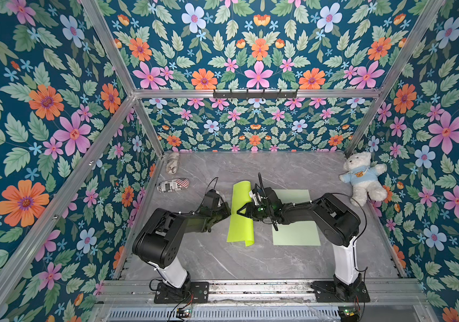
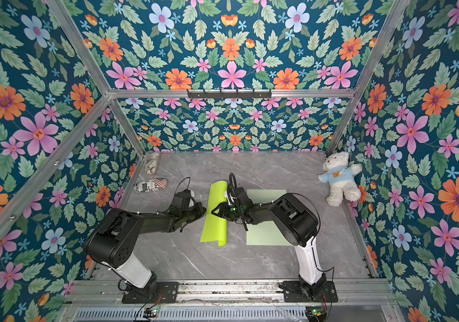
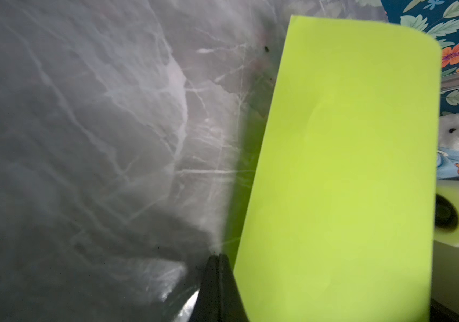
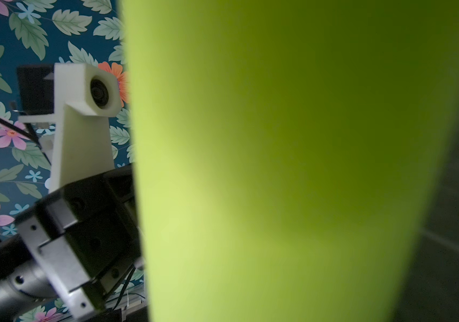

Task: Fold the rectangular paper in half along the long edge
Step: Pick up the paper from the center of the board.

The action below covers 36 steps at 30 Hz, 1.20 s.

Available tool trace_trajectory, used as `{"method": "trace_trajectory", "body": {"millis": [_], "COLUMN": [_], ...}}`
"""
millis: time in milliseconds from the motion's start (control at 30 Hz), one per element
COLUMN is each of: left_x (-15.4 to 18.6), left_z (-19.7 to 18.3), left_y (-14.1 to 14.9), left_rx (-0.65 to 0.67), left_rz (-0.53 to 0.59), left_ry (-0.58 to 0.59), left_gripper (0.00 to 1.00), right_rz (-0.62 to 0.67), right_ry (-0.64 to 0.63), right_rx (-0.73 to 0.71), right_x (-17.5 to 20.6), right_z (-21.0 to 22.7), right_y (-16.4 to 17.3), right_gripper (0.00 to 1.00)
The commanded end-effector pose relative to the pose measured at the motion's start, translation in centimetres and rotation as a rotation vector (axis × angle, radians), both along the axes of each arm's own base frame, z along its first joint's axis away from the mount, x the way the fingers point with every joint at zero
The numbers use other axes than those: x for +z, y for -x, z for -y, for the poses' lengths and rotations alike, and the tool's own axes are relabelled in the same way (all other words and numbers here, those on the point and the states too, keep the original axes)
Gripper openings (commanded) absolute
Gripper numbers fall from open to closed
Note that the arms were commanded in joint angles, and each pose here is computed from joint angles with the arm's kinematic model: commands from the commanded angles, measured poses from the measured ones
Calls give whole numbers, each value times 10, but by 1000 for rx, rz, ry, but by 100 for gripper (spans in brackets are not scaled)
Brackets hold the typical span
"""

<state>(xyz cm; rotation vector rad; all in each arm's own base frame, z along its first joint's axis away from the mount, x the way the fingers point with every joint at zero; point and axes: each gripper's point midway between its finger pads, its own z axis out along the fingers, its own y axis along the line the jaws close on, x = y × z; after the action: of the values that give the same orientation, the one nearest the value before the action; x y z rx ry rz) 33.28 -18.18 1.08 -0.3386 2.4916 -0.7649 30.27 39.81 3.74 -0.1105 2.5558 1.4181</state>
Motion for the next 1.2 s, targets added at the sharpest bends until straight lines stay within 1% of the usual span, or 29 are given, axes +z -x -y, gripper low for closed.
{"method": "trace_trajectory", "body": {"millis": [0,133,233,300,400,567,633,700,767,833,1000,1167], "left_x": [-41,-21,-2,15,46,109,132,147,156,156,141,149], "left_z": [-27,-27,-26,-25,-24,-20,-21,-21,-19,-16,-9,-20], "left_y": [54,48,43,38,31,21,18,15,12,10,9,12], "left_rx": [12,15,17,22,28,36,45,51,50,42,25,61], "left_rz": [-245,-172,-109,-57,40,224,284,324,341,342,297,316], "left_ry": [-121,-105,-92,-75,-37,42,63,75,83,98,114,84], "left_gripper": [0,1,3,4,6,10,13,14,14,14,13,13], "right_rz": [-16,16,42,52,75,126,130,133,128,126,119,107], "right_ry": [-47,-119,-163,-216,-314,-420,-450,-468,-479,-490,-501,-561], "right_rx": [1,17,26,37,53,88,94,96,96,96,96,100], "right_x": [10,32,50,65,94,142,154,160,162,164,162,176], "right_z": [0,-2,0,0,3,6,8,9,9,9,9,11], "right_y": [3,3,2,3,5,9,9,9,9,9,10,14], "right_gripper": [50,50,50,50,50,48,47,44,42,41,40,39]}}
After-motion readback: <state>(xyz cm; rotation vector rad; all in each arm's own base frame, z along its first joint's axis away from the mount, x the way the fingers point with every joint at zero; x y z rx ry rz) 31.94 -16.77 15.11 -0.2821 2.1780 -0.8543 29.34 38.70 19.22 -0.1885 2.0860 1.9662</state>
